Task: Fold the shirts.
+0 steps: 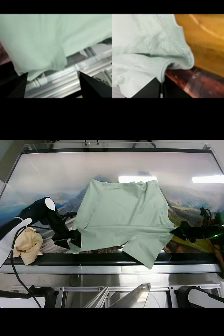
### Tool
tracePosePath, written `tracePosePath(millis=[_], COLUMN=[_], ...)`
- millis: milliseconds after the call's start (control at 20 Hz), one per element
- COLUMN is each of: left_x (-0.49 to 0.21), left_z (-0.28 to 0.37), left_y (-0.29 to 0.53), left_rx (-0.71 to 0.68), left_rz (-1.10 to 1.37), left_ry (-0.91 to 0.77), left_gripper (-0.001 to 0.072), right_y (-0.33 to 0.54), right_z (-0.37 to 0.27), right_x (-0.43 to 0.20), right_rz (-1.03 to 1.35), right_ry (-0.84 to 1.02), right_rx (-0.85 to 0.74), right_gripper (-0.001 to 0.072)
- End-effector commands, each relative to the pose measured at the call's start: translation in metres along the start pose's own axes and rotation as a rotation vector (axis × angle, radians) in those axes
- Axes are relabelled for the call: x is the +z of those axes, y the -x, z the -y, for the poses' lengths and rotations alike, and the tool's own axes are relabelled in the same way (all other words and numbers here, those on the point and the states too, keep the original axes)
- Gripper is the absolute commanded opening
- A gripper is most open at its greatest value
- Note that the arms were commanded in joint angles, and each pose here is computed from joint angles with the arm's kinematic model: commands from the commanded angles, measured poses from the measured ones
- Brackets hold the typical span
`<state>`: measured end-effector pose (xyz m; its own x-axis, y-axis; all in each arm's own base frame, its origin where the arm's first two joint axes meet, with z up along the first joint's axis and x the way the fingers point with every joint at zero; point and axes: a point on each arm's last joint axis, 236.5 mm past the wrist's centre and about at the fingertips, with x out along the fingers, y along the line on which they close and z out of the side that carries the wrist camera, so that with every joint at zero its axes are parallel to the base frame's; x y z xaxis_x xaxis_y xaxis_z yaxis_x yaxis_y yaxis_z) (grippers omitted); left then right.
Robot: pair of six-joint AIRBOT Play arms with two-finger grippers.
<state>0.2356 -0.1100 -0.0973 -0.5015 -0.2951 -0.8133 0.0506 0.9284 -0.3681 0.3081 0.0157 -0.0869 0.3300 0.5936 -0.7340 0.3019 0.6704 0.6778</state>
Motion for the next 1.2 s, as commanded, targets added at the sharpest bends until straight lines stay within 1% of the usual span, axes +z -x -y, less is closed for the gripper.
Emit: tracePosePath(millis=[0,50,150,250,300,350,450,500,550,600,700,900,1000,1100,1150], left_x=[0.018,0.022,0.029,0.031,0.031,0.028,0.023,0.02,0.018,0.015,0.012,0.007,0.007,0.007,0.008], left_z=[-0.006,-0.004,0.001,0.003,0.002,0.002,0.0,0.001,0.0,-0.001,-0.002,-0.007,-0.006,0.004,0.007], left_y=[-0.003,-0.004,-0.006,-0.007,-0.007,-0.007,-0.006,-0.006,-0.005,-0.005,-0.004,0.003,0.022,0.051,0.066], left_rx=[0.065,0.073,0.084,0.092,0.096,0.097,0.092,0.091,0.088,0.085,0.081,0.064,0.038,-0.067,-0.129], left_rz=[0.074,0.09,0.114,0.124,0.121,0.111,0.091,0.079,0.067,0.057,0.045,0.044,0.112,0.221,0.281], left_ry=[0.033,0.03,0.023,0.018,0.018,0.017,0.025,0.013,0.007,0.004,-0.013,-0.042,-0.068,-0.12,-0.12], left_gripper=[0.0694,0.0693,0.056,0.0559,0.0521,0.0364,0.0288,0.0203,0.019,0.0112,0.0013,0.0025,0.0027,0.0029,0.0029], right_y=[0.0,0.0,0.0,0.0,0.0,0.0,0.0,-0.001,-0.001,-0.002,-0.002,0.002,0.017,0.041,0.051], right_z=[0.0,0.0,0.0,0.0,0.0,0.0,0.0,0.001,0.002,0.003,0.004,0.002,0.003,0.013,0.018], right_x=[0.001,0.001,0.001,0.001,0.001,0.001,0.001,0.001,0.0,0.0,0.0,0.005,0.017,0.041,0.051], right_rz=[0.002,0.003,0.003,0.003,0.003,0.003,0.003,0.001,-0.003,-0.006,-0.004,0.003,0.031,0.102,0.135], right_ry=[0.001,0.001,0.0,0.0,0.0,0.0,0.0,-0.002,-0.005,-0.008,-0.01,-0.008,-0.017,-0.045,-0.056], right_rx=[0.0,-0.001,-0.001,-0.001,-0.001,-0.001,-0.001,-0.001,-0.001,-0.001,-0.003,0.004,0.016,0.001,-0.009], right_gripper=[0.0023,0.0023,0.0023,0.0023,0.0023,0.0023,0.0023,0.0023,0.0023,0.0023,0.0023,0.0023,0.0023,0.0023,0.0023])
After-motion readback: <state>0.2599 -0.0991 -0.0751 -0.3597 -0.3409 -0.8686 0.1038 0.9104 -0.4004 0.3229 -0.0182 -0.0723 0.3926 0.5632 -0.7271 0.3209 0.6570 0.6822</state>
